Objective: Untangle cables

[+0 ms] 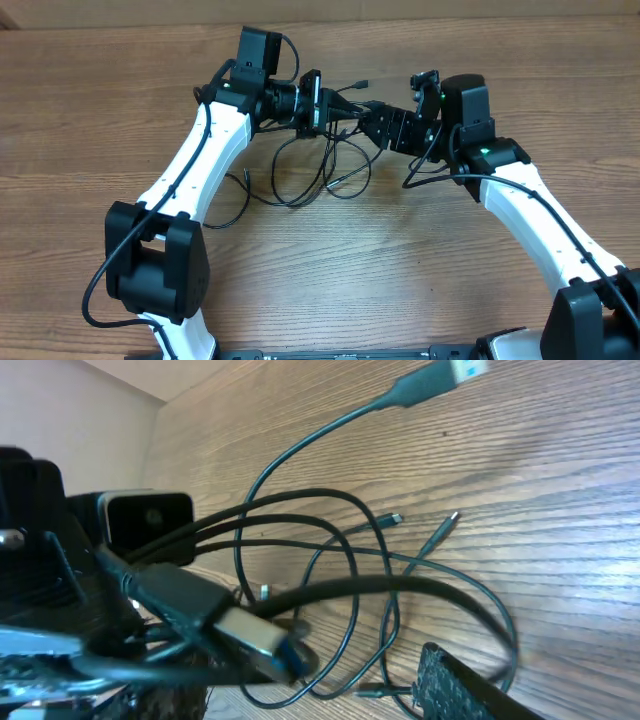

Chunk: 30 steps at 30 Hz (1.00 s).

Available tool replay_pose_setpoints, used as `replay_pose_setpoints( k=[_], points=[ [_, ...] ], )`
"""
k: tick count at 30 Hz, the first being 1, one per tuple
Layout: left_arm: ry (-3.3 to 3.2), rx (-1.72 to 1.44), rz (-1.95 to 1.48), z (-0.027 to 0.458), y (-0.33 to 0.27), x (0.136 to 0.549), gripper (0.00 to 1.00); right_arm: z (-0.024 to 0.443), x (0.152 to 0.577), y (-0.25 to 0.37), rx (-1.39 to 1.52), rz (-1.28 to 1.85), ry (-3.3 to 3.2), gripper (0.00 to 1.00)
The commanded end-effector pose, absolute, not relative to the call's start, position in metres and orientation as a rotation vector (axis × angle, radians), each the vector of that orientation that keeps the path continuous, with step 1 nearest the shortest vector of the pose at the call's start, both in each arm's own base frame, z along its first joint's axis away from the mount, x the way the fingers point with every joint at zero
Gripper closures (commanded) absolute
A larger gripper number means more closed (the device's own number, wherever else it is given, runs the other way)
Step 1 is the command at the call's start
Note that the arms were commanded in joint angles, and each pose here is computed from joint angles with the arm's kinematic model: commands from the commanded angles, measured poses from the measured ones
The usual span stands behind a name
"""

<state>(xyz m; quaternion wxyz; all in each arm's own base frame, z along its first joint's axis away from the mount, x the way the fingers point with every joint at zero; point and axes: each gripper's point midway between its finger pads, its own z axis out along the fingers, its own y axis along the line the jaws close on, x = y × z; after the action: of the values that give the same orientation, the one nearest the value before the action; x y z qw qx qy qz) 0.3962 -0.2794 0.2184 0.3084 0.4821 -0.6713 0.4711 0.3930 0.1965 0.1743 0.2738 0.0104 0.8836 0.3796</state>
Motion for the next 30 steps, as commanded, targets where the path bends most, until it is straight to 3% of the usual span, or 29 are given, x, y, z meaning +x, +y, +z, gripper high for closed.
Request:
replay_pose_setpoints(
  k=[1,16,27,30],
  points=[
    [-1.722,1.163,1.2,0.239,-0.308,0.368,0.96,0.181,0.396,0.21,-0.014,0.979,2.337,0.33],
    [-1.665,0.96,1.218,0.266,-0.321,0.349,0.96,0.156,0.41,0.175,0.164,0.632,2.372,0.31],
    [-1.65,0.923,1.213,0.27,-0.321,0.344,0.96,0.156,0.418,0.161,0.313,0.575,2.343,0.3],
    [-1.641,0.848,1.231,0.279,-0.321,0.339,0.96,0.154,0.422,0.148,0.421,0.52,2.319,0.25]
  ],
)
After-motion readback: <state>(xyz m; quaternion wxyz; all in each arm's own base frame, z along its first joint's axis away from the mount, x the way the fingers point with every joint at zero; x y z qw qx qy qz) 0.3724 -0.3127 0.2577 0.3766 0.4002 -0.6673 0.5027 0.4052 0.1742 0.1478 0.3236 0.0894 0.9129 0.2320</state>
